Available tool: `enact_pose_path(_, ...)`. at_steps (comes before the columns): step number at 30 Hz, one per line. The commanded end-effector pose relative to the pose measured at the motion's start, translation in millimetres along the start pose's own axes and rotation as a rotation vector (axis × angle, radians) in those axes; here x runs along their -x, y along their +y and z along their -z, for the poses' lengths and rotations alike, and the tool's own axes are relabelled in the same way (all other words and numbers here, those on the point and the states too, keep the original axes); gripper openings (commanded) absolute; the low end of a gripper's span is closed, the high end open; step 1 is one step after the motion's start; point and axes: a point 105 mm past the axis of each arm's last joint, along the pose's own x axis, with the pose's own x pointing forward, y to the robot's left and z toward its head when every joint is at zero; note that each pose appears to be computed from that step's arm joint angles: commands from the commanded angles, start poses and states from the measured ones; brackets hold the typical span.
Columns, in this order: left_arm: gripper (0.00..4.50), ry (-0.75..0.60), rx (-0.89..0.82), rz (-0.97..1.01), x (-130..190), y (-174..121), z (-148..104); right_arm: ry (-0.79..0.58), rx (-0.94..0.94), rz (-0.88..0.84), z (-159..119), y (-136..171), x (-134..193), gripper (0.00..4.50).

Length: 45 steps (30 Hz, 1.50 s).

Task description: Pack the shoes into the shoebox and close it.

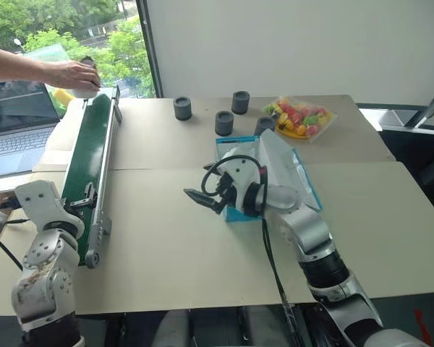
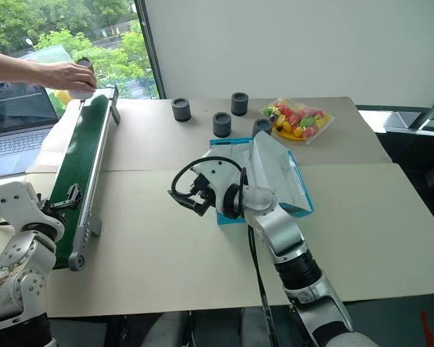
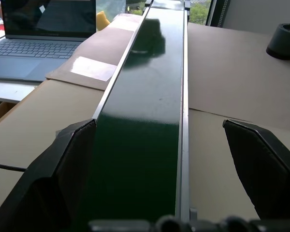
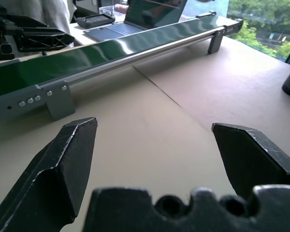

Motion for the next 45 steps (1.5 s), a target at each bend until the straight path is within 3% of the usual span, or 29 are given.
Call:
enact_pose_path(1, 4.50, -0.043, -0.016, 0.001, -2.1, 0.1, -9.5, -0.048, 0.065, 0.002, -13.6, 0.9, 2.1, 4.48)
enact_pose_path(10, 4.50, 0.052, -0.053, 0.003, -3.7, 3.6, 9.7, -0.042, 0.085, 0.044, -15.1, -4.9, 1.9, 4.48)
enact_pose_path(33, 4.50, 0.118, -0.061, -0.019, -5.3, 15.2, 28.4, -0.049, 0.068, 0.093, -15.8, -11.4, 2.4, 4.48)
enact_pose_path(45, 4.50, 0.086, -0.072, -0.070, -6.3, 29.2, 15.7, -0.053, 0.061, 0.101, -16.0, -11.2, 2.6, 4.48)
